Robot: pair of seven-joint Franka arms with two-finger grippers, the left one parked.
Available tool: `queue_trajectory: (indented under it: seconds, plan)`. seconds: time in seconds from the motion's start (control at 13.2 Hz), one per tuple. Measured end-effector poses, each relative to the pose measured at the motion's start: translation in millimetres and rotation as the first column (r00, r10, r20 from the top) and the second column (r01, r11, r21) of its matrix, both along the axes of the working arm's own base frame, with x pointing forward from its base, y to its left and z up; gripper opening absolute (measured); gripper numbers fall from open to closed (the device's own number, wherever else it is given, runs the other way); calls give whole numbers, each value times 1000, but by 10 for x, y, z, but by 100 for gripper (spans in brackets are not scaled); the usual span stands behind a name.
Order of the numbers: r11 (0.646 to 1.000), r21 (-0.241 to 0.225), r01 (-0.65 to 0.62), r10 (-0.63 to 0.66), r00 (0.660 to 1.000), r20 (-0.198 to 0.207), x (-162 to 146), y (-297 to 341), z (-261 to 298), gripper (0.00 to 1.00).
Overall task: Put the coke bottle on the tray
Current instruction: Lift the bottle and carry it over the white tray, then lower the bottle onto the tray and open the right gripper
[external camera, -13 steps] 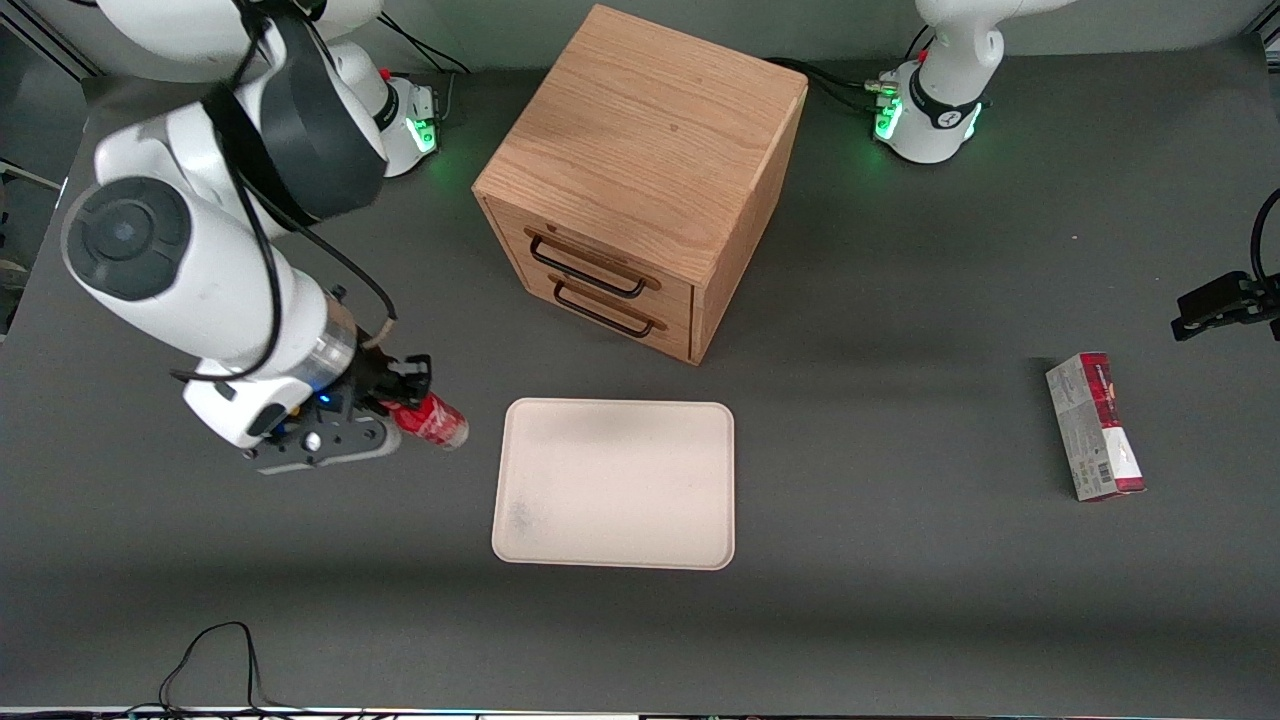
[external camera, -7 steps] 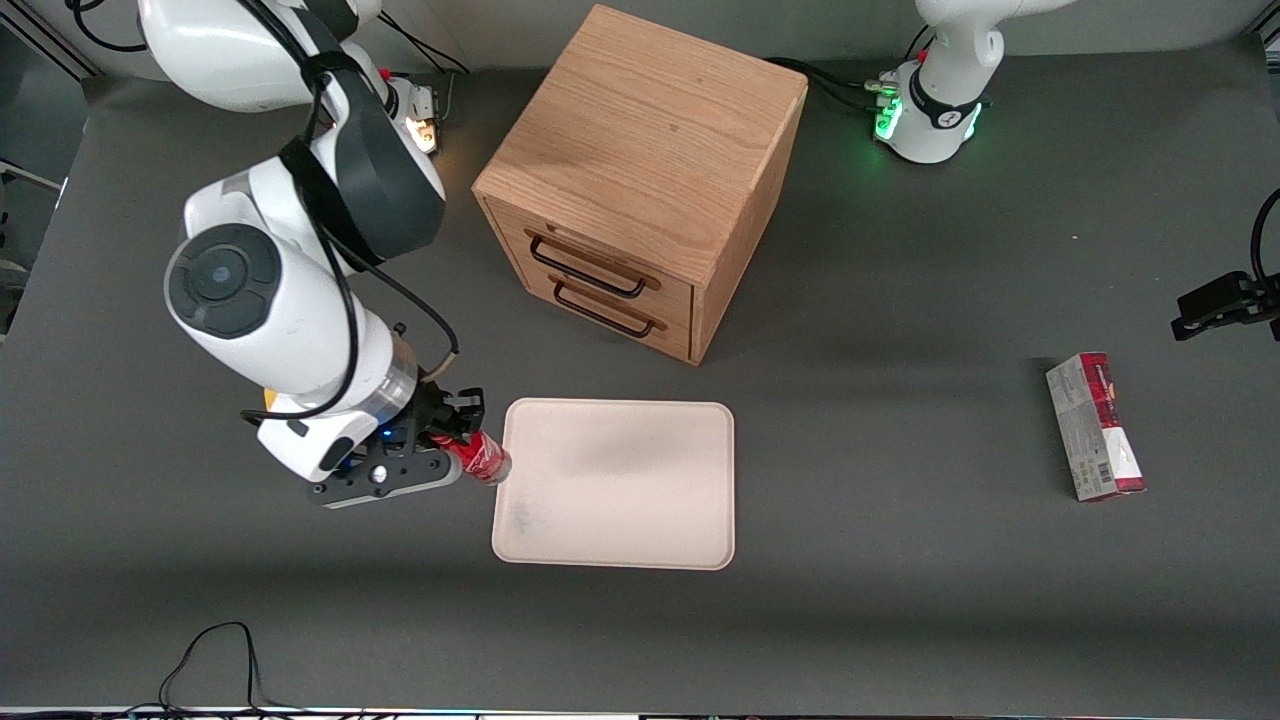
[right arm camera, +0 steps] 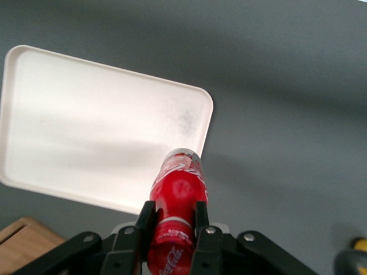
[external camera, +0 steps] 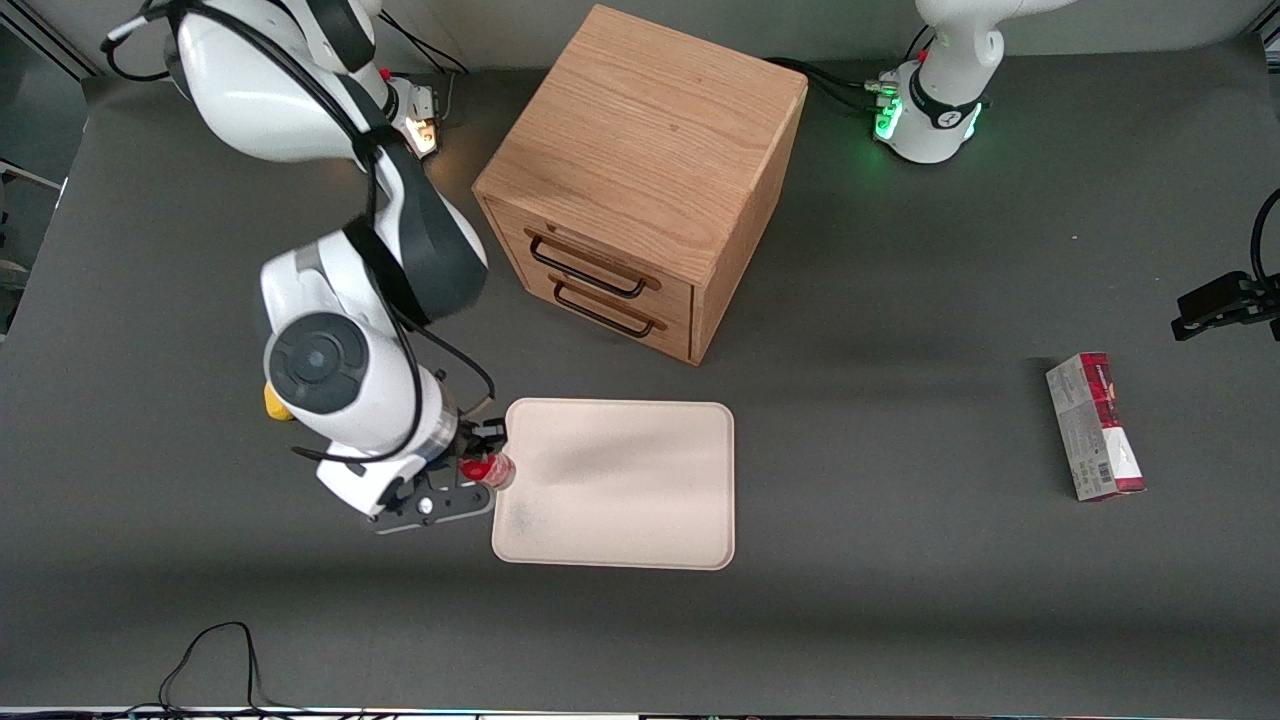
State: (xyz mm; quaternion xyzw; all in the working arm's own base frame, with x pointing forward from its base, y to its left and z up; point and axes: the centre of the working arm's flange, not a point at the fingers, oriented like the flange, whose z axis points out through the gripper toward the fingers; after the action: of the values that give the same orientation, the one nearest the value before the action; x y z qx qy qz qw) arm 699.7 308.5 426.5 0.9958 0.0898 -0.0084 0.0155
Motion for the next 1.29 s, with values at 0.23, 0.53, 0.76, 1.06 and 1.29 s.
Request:
queue_trajectory:
  seconds: [0.23,0.53,0.76,1.06,1.29]
  plan:
    - [1000,1,-2,2,1000,0,111,54,-470,32]
    - [1000,6,-4,4,1000,7,192,92,-871,32]
    - [1000,8,-5,4,1000,12,219,105,-1027,32]
    - [1000,7,-3,2,1000,10,226,107,-1093,32]
    - [1000,12,4,-4,1000,21,239,114,-1094,58]
